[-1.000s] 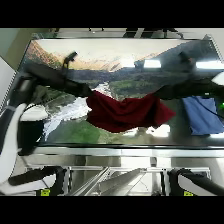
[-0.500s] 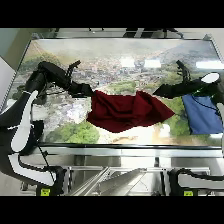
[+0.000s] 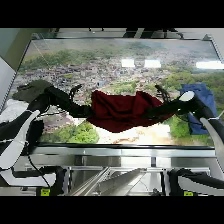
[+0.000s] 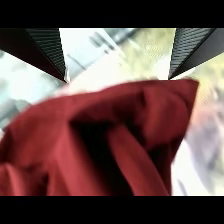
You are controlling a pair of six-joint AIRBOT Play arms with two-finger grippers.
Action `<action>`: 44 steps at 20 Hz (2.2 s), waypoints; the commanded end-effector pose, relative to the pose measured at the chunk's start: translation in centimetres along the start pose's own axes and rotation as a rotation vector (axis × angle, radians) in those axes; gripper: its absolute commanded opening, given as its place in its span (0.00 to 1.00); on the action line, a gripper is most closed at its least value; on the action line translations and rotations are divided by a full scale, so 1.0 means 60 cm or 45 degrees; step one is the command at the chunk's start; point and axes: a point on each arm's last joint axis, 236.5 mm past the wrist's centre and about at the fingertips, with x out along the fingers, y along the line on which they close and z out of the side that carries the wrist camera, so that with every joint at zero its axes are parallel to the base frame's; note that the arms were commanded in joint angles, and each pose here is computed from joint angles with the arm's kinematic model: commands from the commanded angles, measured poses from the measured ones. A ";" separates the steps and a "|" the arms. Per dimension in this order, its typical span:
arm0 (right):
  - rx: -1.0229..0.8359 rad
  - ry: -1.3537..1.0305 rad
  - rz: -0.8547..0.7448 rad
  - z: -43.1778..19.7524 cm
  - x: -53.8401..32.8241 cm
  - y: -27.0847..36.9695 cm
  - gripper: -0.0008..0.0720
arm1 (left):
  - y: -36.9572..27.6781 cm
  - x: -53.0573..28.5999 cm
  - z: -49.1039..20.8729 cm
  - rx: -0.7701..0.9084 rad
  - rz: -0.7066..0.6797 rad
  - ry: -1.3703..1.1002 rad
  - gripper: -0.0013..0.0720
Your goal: Fold the shirts.
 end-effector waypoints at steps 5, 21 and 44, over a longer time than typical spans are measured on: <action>0.031 0.020 0.025 -0.008 0.128 0.031 0.61 | -0.008 0.055 0.048 0.097 0.038 -0.013 0.68; -0.063 -0.036 0.092 0.021 0.116 0.055 0.03 | -0.018 0.058 0.035 0.128 0.000 0.070 0.04; -1.196 -1.116 -0.056 0.051 -0.535 0.539 0.03 | -0.597 -0.690 -0.064 1.146 0.008 -1.393 0.04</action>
